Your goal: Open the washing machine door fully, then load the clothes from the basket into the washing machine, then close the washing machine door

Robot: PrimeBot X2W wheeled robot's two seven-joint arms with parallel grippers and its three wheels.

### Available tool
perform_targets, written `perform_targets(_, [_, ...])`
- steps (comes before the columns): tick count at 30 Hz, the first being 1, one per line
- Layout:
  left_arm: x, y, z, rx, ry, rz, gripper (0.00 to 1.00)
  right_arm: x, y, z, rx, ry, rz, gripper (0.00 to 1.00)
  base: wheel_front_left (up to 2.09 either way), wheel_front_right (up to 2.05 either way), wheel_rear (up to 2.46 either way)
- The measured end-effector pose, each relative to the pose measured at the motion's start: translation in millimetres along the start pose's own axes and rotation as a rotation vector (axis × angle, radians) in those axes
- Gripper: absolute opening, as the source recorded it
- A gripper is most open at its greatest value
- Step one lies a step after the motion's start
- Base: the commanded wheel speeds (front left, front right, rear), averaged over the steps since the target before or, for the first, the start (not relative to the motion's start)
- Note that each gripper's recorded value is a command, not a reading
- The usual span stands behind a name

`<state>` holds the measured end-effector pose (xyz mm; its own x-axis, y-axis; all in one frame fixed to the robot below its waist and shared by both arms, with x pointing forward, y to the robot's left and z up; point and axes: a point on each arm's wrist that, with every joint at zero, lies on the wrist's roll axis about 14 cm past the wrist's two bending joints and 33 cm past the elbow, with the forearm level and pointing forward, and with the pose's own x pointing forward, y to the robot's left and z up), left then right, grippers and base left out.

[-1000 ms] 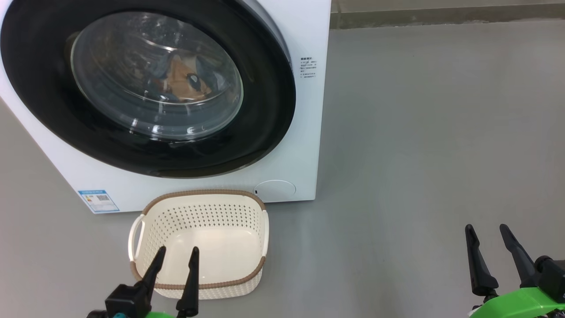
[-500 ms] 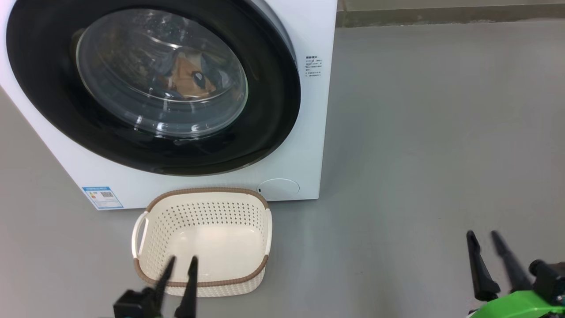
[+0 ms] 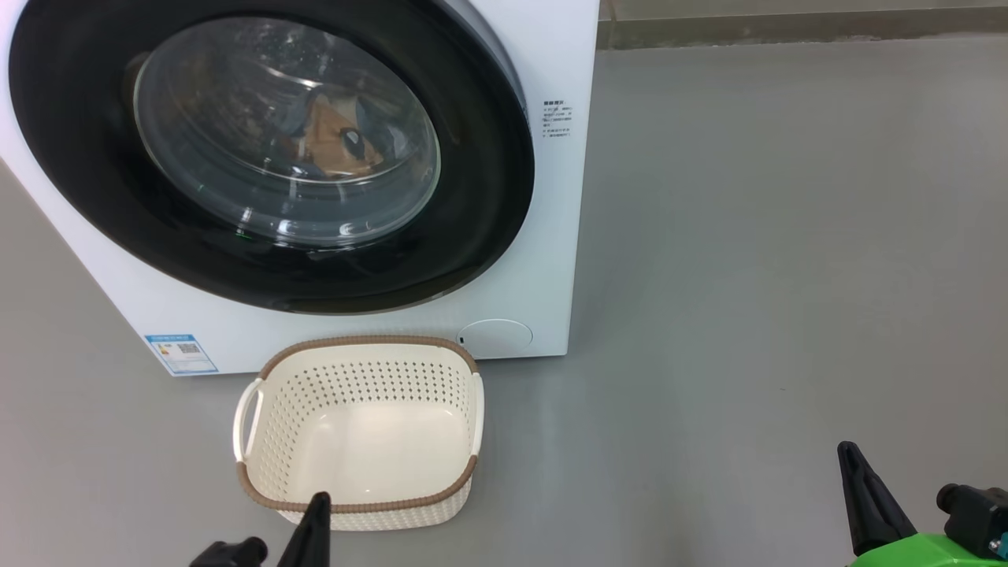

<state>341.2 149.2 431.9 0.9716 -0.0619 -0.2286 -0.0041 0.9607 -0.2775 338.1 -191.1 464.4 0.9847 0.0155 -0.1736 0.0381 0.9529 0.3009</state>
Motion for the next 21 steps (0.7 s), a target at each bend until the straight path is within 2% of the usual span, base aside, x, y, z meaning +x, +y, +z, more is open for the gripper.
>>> perform_targets(21, [3.6,8.8,1.2,-0.229,0.027,0.034,0.0,3.7,-1.9,0.2,0.233,-0.007,-0.006,0.0,0.0,0.0,0.0])
